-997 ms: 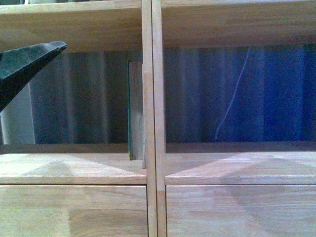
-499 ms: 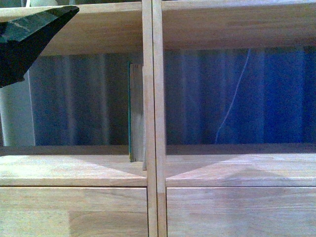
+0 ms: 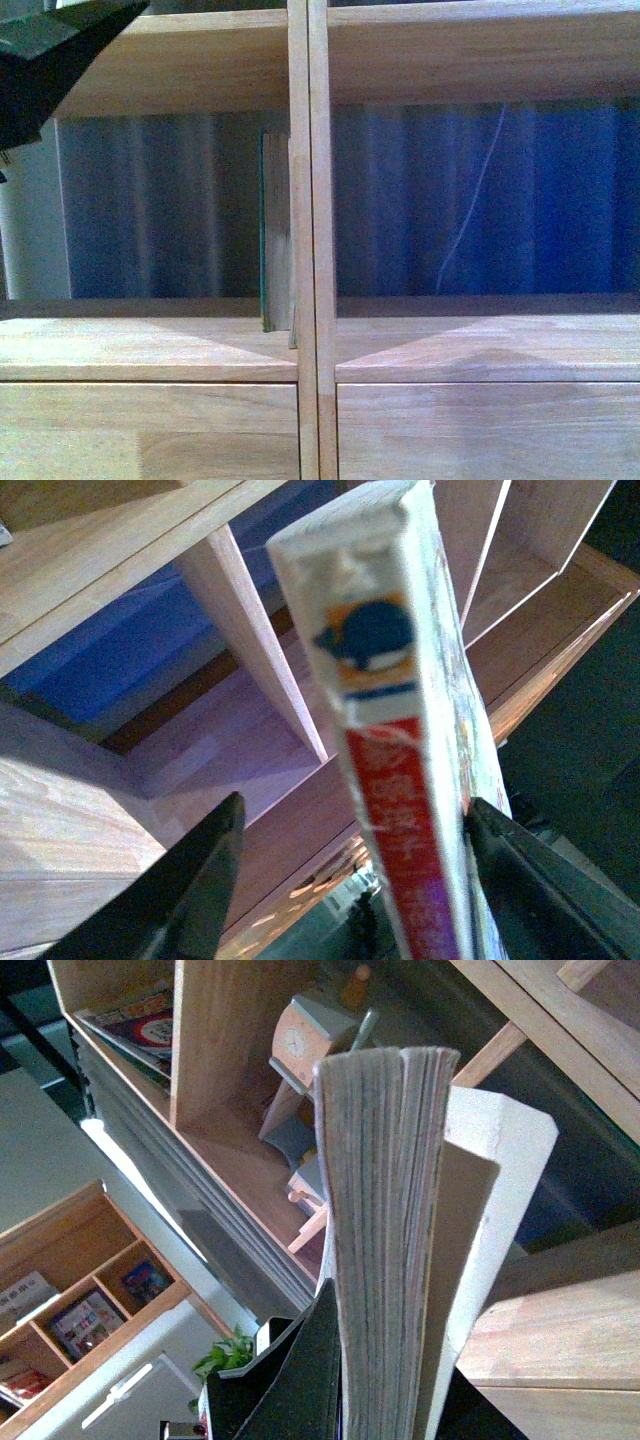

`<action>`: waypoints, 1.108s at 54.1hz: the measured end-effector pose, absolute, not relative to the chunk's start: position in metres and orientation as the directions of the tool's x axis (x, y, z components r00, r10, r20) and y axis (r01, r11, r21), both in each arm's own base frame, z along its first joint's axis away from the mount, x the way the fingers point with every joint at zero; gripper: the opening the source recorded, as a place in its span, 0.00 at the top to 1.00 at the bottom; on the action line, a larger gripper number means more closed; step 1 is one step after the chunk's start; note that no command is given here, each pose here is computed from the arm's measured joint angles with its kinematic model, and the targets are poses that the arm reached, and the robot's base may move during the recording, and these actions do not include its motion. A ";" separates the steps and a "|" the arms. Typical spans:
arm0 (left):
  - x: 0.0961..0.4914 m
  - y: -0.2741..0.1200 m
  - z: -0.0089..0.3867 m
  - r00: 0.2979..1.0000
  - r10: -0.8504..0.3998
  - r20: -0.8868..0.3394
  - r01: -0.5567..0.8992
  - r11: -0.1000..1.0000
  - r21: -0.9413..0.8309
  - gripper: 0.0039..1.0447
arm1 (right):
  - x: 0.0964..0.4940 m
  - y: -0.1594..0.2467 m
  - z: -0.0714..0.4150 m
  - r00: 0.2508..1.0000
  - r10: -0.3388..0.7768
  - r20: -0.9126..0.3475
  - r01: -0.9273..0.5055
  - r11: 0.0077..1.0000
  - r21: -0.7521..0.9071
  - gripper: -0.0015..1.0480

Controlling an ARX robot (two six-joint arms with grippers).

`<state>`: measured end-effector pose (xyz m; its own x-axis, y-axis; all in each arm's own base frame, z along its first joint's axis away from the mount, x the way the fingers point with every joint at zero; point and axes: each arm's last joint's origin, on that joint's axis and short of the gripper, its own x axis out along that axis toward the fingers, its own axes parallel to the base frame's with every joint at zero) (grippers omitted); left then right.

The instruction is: Organize books on shelf

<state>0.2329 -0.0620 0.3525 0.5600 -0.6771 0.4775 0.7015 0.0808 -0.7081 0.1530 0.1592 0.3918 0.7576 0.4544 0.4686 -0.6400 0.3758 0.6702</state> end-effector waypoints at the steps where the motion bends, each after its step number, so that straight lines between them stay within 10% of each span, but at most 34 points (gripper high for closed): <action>1: 0.233 -0.062 0.353 0.561 -0.675 0.478 0.701 0.081 -0.708 0.38 | 0.153 0.159 0.392 0.758 0.454 0.468 -0.639 0.376 0.671 0.93; 20: 0.231 -0.056 0.357 0.576 -0.645 0.502 0.702 0.076 -0.708 0.92 | 0.159 0.157 0.389 0.786 0.432 0.442 -0.606 0.394 0.691 0.93; 37: 0.230 -0.054 0.358 0.574 -0.643 0.506 0.702 0.068 -0.709 0.94 | 0.161 0.158 0.386 0.802 0.428 0.418 -0.583 0.404 0.705 0.93; 45: 0.230 -0.052 0.358 0.574 -0.648 0.502 0.706 0.080 -0.704 0.94 | 0.165 0.152 0.385 0.835 0.369 0.407 -0.545 0.459 0.701 0.71; 60: 0.236 -0.029 0.351 0.644 -0.652 0.399 0.701 0.296 -0.648 0.94 | 0.179 0.073 0.370 0.903 -0.053 0.427 -0.122 0.920 0.372 0.20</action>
